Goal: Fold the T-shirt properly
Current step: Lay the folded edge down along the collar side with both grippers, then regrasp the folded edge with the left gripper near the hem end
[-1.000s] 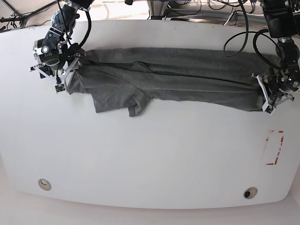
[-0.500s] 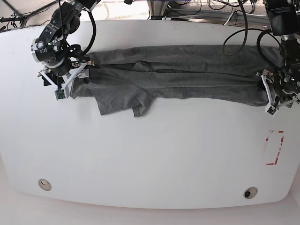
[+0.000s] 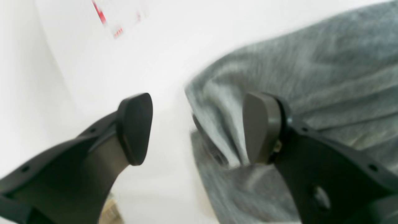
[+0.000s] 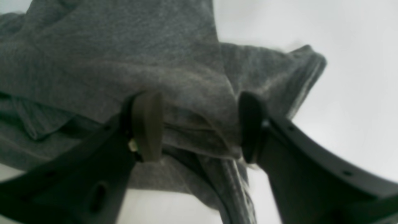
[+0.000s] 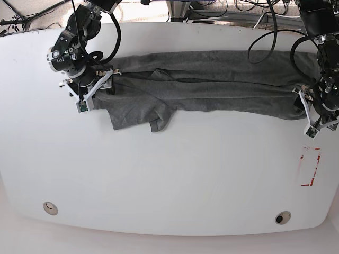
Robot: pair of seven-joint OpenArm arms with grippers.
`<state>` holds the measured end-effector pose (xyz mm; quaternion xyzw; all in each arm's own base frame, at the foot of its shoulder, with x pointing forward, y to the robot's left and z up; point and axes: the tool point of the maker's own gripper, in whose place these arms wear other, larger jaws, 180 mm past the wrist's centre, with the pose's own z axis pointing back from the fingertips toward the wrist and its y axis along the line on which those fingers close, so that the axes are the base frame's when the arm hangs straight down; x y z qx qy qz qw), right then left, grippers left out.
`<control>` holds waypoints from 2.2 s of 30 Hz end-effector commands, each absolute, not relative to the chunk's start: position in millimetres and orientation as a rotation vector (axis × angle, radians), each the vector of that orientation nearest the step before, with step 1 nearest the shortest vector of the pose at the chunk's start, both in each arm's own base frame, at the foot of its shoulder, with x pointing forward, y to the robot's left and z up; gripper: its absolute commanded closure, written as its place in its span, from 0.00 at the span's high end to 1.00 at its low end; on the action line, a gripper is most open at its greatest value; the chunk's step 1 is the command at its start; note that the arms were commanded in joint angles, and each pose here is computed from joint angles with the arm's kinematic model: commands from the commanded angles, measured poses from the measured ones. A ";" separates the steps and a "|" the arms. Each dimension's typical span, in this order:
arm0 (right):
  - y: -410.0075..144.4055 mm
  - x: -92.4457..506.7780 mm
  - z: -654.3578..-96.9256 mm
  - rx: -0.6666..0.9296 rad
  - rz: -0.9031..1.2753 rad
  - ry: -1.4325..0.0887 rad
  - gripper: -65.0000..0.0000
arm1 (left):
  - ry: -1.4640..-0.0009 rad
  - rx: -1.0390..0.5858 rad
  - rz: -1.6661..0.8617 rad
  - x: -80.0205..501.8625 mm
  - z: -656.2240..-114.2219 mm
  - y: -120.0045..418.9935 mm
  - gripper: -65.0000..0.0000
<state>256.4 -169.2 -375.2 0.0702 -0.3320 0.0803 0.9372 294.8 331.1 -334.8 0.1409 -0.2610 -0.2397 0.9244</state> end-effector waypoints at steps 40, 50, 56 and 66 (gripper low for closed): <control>-256.7 283.4 -438.7 0.060 0.139 -0.617 0.20 | -0.445 0.088 -0.383 284.8 -401.5 316.1 0.65; -247.4 284.6 -440.5 0.081 0.135 -0.622 0.20 | -0.611 0.006 -0.273 304.5 -350.6 319.7 0.66; -239.1 284.2 -443.2 0.097 0.130 -0.620 0.20 | -0.687 0.003 -0.210 320.6 -328.1 331.9 0.72; -237.1 283.7 -444.7 0.104 0.127 -0.619 0.20 | -0.670 -0.088 -0.122 338.2 -343.1 336.4 0.76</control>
